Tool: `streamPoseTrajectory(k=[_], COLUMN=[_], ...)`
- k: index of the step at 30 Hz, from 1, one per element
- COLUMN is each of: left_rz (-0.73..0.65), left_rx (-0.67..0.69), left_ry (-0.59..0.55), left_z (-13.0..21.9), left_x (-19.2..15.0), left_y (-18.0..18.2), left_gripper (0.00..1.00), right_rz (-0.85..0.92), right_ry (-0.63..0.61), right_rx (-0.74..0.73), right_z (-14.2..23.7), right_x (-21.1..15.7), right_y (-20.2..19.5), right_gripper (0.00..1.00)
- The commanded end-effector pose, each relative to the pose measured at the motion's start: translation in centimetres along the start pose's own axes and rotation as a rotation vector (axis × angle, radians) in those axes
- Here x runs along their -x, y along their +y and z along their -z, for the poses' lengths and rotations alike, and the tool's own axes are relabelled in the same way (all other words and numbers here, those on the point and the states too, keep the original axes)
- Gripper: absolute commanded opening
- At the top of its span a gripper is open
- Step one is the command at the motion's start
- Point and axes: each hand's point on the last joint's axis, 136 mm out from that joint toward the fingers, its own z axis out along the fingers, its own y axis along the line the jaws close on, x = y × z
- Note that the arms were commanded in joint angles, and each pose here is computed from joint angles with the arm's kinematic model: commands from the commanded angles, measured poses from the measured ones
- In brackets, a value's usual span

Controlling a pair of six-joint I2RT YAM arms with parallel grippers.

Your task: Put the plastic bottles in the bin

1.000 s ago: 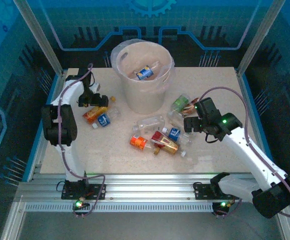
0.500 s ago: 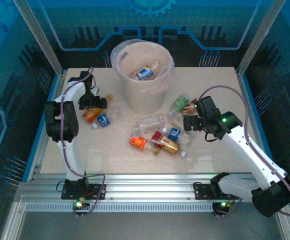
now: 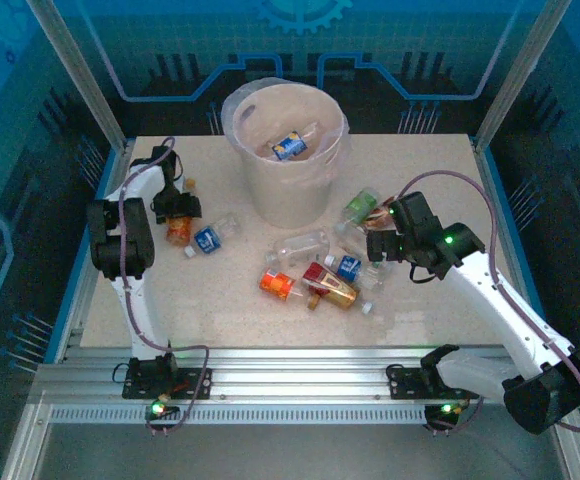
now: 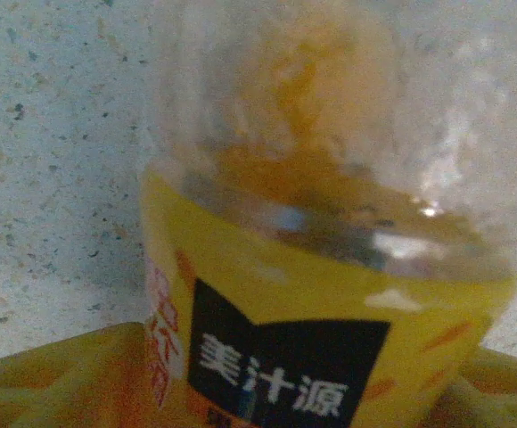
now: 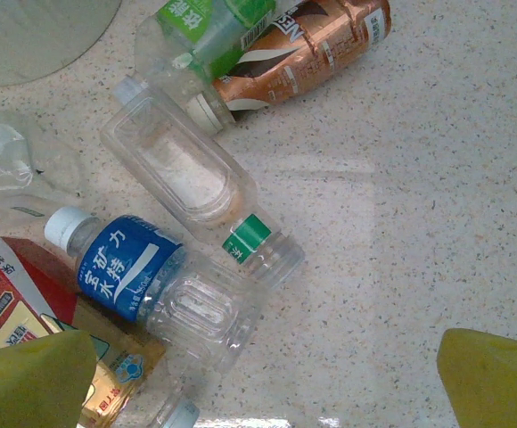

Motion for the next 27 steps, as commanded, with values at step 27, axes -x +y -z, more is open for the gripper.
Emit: streamPoseTrajectory(k=[27], left_rz=[-0.092], left_rx=[-0.137], left_ry=[-0.822], left_z=[31.4], left_x=[2.6], left_y=[-9.4], left_gripper=[0.39], right_rz=[-0.057], right_ry=[-0.138], right_rx=[0.012], right_z=[2.7], right_x=[1.3], right_y=[-0.7], right_gripper=[1.0])
